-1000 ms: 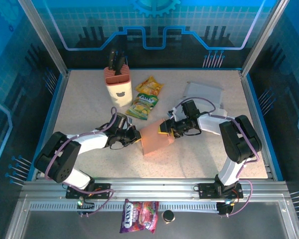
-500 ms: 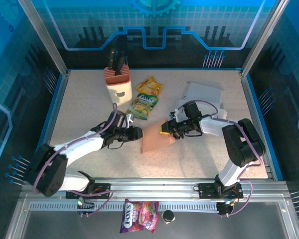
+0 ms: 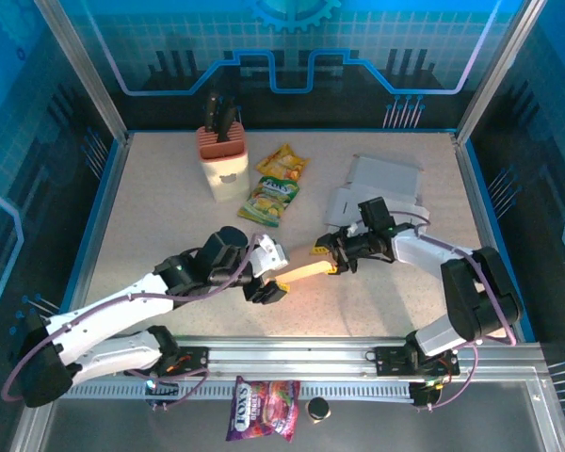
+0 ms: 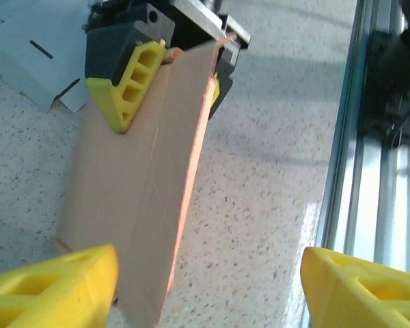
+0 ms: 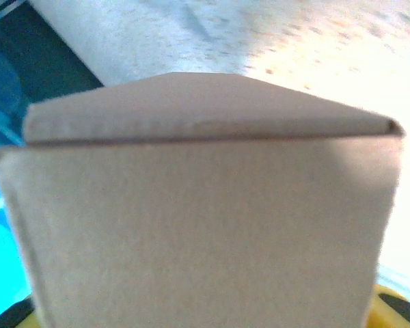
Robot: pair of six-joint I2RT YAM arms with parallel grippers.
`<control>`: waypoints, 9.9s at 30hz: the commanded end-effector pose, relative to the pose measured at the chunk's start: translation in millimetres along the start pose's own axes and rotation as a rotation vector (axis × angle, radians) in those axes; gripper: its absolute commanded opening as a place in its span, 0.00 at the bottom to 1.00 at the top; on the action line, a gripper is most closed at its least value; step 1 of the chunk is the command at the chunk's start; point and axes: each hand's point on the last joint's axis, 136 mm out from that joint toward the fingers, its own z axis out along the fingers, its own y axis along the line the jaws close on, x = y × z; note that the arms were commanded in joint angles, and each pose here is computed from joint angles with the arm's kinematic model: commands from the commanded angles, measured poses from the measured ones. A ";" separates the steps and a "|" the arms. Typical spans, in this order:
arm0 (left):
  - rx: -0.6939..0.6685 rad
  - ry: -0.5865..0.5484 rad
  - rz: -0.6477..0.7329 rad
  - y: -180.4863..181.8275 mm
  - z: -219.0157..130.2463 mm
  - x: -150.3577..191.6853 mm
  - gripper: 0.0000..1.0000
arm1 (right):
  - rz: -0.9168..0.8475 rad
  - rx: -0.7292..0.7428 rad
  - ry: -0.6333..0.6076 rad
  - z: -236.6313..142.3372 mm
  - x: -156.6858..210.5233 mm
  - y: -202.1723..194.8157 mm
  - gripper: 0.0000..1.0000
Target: Fold the paper box
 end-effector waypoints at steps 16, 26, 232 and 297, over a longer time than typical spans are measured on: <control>0.033 0.140 0.228 6.5 50.2 32.0 0.76 | 0.524 0.011 0.009 -0.5 6.8 -50.0 0.38; -0.016 0.169 0.265 23.7 72.9 33.5 0.75 | 0.607 0.017 0.009 3.7 -2.0 -63.5 0.44; -0.109 0.148 -0.148 40.0 35.6 18.2 0.59 | -0.985 0.885 -0.572 -65.1 19.9 -11.2 0.00; -0.098 0.452 -0.503 42.3 23.6 34.1 0.12 | -0.914 0.879 -0.556 -57.7 22.3 -11.4 0.00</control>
